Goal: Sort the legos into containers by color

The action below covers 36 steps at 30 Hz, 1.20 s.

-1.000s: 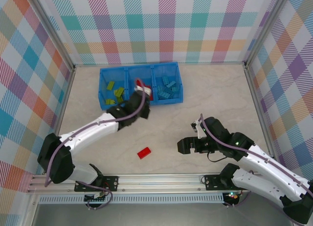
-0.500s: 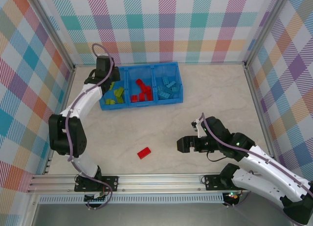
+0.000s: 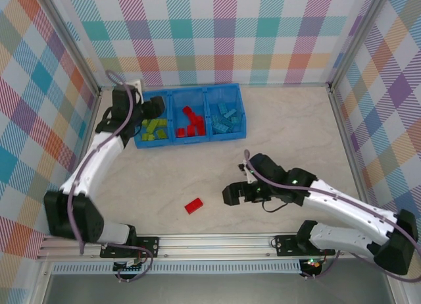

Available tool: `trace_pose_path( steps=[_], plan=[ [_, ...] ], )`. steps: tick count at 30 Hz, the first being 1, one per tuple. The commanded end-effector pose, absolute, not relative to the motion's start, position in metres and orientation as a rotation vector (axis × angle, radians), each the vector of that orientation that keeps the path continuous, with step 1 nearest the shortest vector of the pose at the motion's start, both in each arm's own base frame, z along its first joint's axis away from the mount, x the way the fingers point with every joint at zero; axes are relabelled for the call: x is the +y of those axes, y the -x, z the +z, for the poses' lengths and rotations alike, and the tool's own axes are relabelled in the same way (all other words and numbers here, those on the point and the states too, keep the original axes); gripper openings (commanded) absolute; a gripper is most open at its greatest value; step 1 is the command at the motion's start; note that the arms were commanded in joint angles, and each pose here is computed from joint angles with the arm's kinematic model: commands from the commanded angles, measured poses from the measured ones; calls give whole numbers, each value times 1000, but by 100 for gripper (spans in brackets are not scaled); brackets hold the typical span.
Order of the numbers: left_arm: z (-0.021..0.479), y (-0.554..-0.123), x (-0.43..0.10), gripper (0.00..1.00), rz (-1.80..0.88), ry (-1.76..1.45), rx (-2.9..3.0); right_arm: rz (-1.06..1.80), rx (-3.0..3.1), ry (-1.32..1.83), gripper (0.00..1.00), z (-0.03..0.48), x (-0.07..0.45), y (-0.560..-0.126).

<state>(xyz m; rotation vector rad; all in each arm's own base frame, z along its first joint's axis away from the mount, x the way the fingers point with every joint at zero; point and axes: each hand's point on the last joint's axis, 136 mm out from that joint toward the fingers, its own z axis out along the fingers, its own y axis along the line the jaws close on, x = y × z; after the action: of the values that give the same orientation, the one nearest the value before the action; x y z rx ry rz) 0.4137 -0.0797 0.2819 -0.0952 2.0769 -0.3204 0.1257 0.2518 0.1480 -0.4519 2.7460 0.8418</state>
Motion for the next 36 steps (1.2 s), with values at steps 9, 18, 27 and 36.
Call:
trace_pose_path(
  steps=[9,18,27,36],
  plan=[
    [263,-254,-103,93,-339,-451,2186,763,2629,792,100,126,353,-117],
    [227,-176,-94,100,-207,-917,2063,659,2628,871,100,92,393,-125],
    [207,-114,-109,100,-290,-1257,1878,468,2648,907,100,50,403,-137],
    [194,-91,-114,100,-320,-1388,1787,362,2663,946,82,25,408,-142]
  ],
)
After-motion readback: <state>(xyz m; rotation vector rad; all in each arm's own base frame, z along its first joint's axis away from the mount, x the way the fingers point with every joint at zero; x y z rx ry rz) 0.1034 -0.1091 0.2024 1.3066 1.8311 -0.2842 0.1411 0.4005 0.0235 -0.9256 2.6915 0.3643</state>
